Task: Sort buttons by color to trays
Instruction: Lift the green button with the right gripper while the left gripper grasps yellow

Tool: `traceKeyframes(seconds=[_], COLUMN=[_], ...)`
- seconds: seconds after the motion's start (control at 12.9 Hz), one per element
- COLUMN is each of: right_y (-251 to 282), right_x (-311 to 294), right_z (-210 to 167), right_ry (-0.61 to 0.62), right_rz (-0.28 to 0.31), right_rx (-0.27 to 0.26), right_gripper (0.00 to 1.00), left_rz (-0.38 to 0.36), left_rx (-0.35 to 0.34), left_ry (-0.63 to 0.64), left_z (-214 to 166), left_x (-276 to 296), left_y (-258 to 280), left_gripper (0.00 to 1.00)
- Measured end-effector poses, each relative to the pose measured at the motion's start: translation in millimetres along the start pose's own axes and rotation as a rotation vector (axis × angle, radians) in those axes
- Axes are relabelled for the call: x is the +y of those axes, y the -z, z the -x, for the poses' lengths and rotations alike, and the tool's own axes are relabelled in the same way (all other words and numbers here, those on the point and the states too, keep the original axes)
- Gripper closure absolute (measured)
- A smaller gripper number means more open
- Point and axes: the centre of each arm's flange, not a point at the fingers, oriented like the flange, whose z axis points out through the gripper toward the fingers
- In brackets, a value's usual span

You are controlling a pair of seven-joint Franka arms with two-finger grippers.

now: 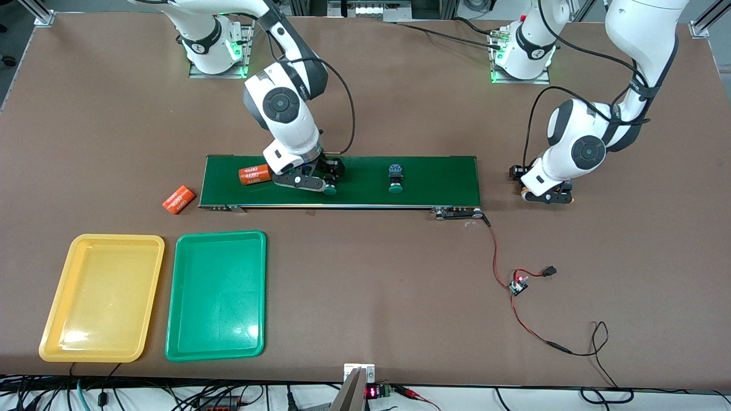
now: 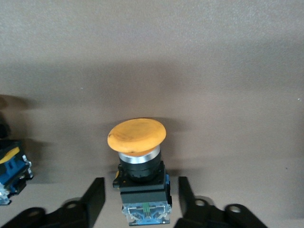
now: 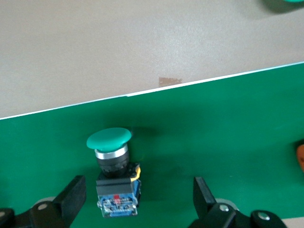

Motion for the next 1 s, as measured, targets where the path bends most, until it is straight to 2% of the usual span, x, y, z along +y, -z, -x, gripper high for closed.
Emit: traceKeyframes(seconds=[0.15, 0.31, 0.39, 0.46, 0.54, 0.7, 0.85, 1.0], right_y=[-11.8, -20.1, -24.3, -28.2, -30.7, -26.0, -9.9, 25.2], right_x=[-1.3, -1.5, -1.6, -1.8, -1.9, -1.9, 1.4, 8.3], right_z=[1.4, 0.3, -0.4, -1.0, -1.6, -6.5, -20.3, -43.3], right_ry=[-0.003, -0.004, -0.005, -0.005, -0.006, -0.010, -0.004, 0.042], right_rz=[0.007, 0.004, 0.001, -0.002, -0.004, -0.013, -0.012, 0.015], right_rx=[-0.008, -0.004, -0.001, 0.003, 0.005, 0.014, 0.015, -0.012], right_gripper=[0.00, 0.00, 0.06, 0.06, 0.14, 0.41, 0.59, 0.59], left_rz=[0.000, 0.000, -0.002, -0.006, -0.014, -0.020, 0.040, 0.082], left_rx=[0.004, 0.019, 0.029, 0.031, 0.018, -0.014, 0.006, 0.018], left_ry=[0.001, 0.002, 0.003, 0.003, 0.001, -0.011, -0.017, -0.038], left_z=[-0.6, -3.4, -5.2, -7.6, -11.0, -24.3, -35.1, -30.4], left_x=[0.0, -0.4, -0.7, -0.8, 0.5, 16.5, 59.6, 117.6], left_y=[1.0, 6.9, 12.9, 21.8, 35.5, 81.7, 129.7, 145.6], left_gripper=[0.59, 0.59, 0.59, 0.59, 0.59, 0.59, 0.59, 0.59])
